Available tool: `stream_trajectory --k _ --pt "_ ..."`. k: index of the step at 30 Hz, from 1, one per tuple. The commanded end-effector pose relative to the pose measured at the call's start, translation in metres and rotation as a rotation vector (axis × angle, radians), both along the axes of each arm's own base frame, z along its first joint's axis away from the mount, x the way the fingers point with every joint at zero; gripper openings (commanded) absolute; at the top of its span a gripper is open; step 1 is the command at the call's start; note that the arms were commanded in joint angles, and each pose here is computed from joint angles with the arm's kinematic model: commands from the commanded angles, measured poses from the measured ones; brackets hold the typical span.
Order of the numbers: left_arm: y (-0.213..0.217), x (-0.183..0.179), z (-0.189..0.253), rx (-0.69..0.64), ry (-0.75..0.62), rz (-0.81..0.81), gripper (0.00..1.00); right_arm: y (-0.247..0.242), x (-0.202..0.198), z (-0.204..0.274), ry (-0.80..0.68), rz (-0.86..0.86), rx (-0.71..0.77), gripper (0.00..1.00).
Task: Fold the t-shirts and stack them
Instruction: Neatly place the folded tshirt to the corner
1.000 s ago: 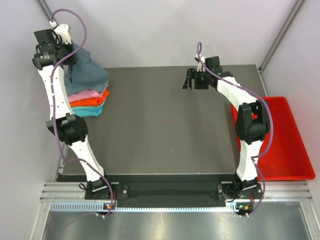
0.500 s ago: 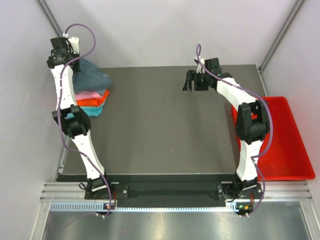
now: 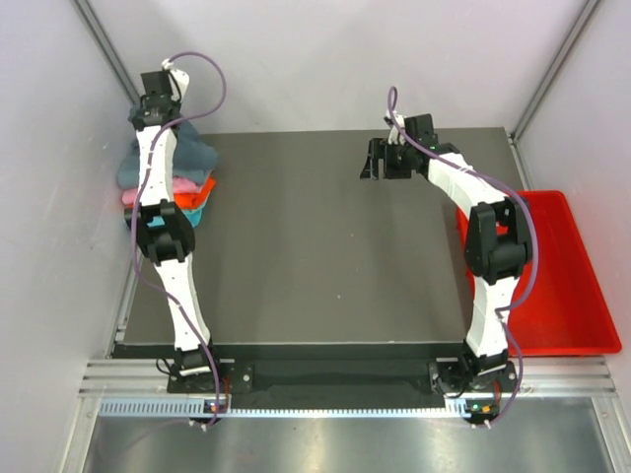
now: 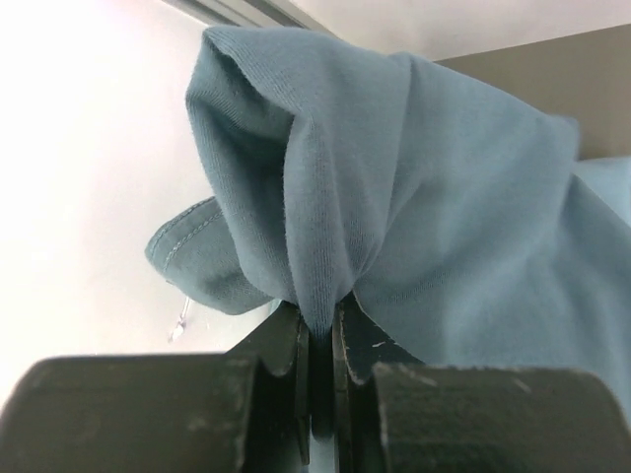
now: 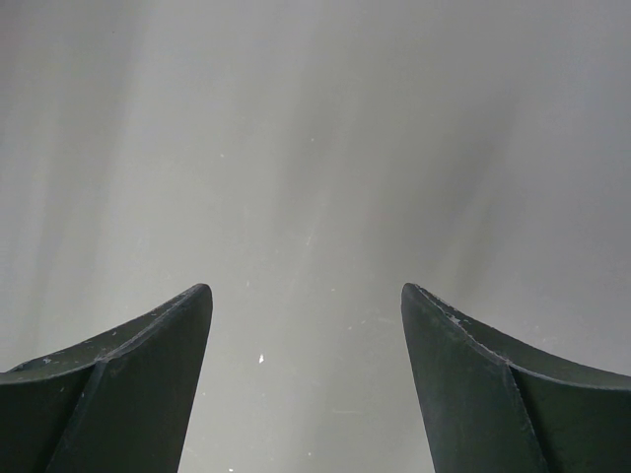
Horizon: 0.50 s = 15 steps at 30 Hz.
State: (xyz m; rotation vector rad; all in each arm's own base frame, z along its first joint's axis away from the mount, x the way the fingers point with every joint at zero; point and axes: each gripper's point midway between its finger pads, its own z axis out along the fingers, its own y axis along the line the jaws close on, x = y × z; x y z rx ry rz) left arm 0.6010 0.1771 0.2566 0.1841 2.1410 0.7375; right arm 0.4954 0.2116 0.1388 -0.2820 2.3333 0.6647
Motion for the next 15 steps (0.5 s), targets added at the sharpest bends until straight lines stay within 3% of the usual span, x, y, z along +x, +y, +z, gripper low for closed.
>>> stream_trajectory --k 1,8,15 --pt "0.026 0.009 0.015 0.143 -0.053 0.075 0.00 -0.002 0.004 0.025 -0.059 0.003 0.037 0.78" --pt "0.045 0.010 0.000 0.247 -0.013 0.147 0.00 -0.020 0.009 0.019 -0.029 -0.036 0.059 0.77" --pt "0.054 0.004 -0.003 0.256 0.004 0.161 0.00 -0.032 0.016 0.019 -0.023 -0.062 0.082 0.77"
